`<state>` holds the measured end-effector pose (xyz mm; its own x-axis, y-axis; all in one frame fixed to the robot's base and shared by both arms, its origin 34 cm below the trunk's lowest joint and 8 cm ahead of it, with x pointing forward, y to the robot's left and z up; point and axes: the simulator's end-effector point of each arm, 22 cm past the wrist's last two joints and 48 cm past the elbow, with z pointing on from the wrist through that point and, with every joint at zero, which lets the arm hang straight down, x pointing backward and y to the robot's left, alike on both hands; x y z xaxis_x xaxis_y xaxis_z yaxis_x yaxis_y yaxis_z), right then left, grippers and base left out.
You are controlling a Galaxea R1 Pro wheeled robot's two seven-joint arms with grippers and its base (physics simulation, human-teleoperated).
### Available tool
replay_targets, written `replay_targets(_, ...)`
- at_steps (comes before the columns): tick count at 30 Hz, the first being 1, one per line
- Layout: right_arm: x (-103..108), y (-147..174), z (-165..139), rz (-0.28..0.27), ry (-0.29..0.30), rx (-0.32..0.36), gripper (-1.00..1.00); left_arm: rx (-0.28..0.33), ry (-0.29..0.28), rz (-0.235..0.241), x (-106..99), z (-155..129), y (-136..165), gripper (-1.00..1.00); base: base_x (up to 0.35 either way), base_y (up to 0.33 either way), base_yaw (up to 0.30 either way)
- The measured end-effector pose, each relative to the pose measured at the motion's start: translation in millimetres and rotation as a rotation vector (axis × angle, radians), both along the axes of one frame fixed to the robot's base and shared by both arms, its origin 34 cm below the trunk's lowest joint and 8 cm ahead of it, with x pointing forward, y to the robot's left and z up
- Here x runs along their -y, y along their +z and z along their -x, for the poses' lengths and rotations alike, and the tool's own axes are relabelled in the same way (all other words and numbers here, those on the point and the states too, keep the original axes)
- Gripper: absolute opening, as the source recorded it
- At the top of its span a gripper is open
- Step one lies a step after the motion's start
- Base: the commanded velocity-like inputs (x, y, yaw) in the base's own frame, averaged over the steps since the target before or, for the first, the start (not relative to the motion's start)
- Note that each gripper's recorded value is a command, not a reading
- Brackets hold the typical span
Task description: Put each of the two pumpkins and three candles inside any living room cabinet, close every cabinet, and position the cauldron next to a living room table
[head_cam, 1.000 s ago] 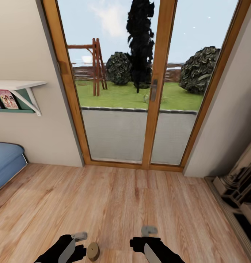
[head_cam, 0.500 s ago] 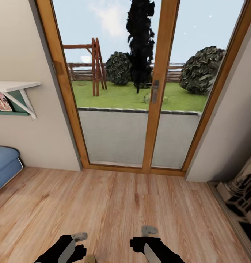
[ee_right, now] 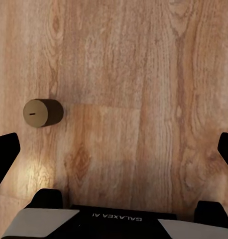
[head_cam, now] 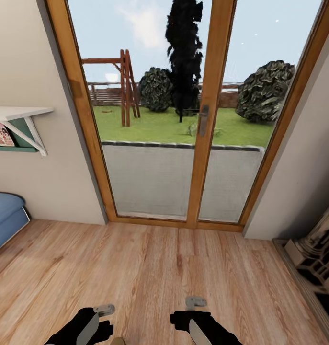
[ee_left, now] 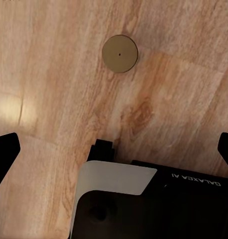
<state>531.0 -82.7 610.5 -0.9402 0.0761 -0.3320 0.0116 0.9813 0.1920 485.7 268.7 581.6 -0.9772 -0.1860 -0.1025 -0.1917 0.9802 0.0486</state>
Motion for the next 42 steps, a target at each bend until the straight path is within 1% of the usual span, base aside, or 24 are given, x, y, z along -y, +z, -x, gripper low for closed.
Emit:
replay_targets(9, -3.8, -7.5, -7.6, -0.004, 0.01, 0.018, 1.0, 0.028, 0.002, 0.009, 3.2, -13.0, -7.0, 1.0, 0.0, 0.0, 0.0)
replay_targets(14, -14.9, 3.0, -28.1, -0.028, 0.018, 0.065, 1.0, 0.061, -0.002, 0.015, 6.3, -27.0, -7.4, 1.0, 0.0, 0.0, 0.0)
replay_targets(19, -17.8, 0.7, -33.7, -0.037, 0.017, 0.077, 1.0, 0.078, -0.007, 0.017, 8.6, -34.9, -10.8, 1.0, 0.0, 0.0, 0.0)
replay_targets(31, -18.4, -16.3, -35.8, -0.038, 0.021, 0.085, 1.0, 0.071, -0.006, 0.012, 6.9, -32.0, -31.2, 1.0, 0.0, 0.0, 0.0)
replay_targets(42, -19.7, -33.2, -36.5, -0.041, 0.025, 0.092, 1.0, 0.09, 0.001, 0.009, 6.2, -35.2, -48.6, 1.0, 0.0, 0.0, 0.0)
